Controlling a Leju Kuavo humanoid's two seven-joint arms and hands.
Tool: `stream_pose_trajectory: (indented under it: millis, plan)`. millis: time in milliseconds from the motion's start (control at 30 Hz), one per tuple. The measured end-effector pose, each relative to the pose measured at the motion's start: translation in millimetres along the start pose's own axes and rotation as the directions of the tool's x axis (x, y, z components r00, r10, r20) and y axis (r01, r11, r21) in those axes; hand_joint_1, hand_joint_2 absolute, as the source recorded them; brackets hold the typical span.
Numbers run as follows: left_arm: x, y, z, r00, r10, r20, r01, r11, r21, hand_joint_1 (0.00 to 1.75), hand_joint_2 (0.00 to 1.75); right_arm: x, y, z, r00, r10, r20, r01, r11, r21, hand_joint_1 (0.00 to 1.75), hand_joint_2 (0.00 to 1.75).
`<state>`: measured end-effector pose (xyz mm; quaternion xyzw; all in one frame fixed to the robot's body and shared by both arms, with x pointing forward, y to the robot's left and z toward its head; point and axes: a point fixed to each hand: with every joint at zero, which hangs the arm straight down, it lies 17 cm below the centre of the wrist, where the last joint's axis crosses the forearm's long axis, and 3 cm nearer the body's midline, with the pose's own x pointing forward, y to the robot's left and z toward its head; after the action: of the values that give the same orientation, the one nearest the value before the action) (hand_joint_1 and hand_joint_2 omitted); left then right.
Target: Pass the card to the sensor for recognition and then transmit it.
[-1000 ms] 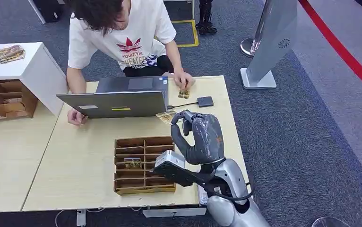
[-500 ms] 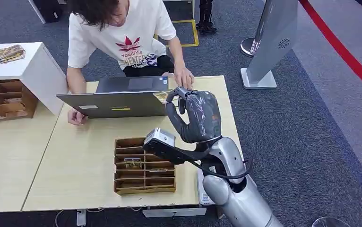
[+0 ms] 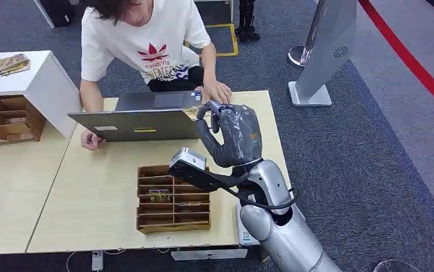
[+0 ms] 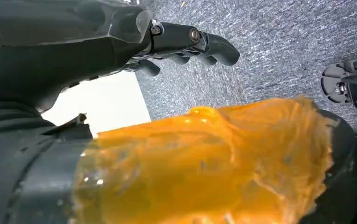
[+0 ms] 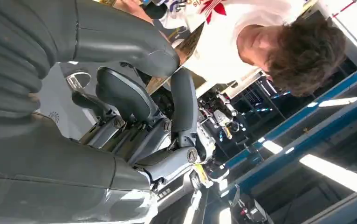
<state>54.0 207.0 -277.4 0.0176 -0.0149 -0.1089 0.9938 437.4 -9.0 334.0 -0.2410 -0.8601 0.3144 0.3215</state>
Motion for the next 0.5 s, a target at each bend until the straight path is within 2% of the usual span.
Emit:
stream_pose_trajectory:
  millis: [300,500]
  plan:
    - [-0.2,0.2,0.0,1.000,-0.009,0.000,0.009,1.000,0.001,0.00,0.00,-2.3,1.2,-2.4,1.000,0.010,-0.008,-0.010,1.000,0.007,1.75,1.75]
    - [0.7,0.4,0.4,0.999,-0.044,-0.007,0.044,0.999,-0.001,0.00,0.00,-9.4,1.0,-31.7,0.998,0.050,-0.030,-0.050,0.998,0.032,1.75,1.75]
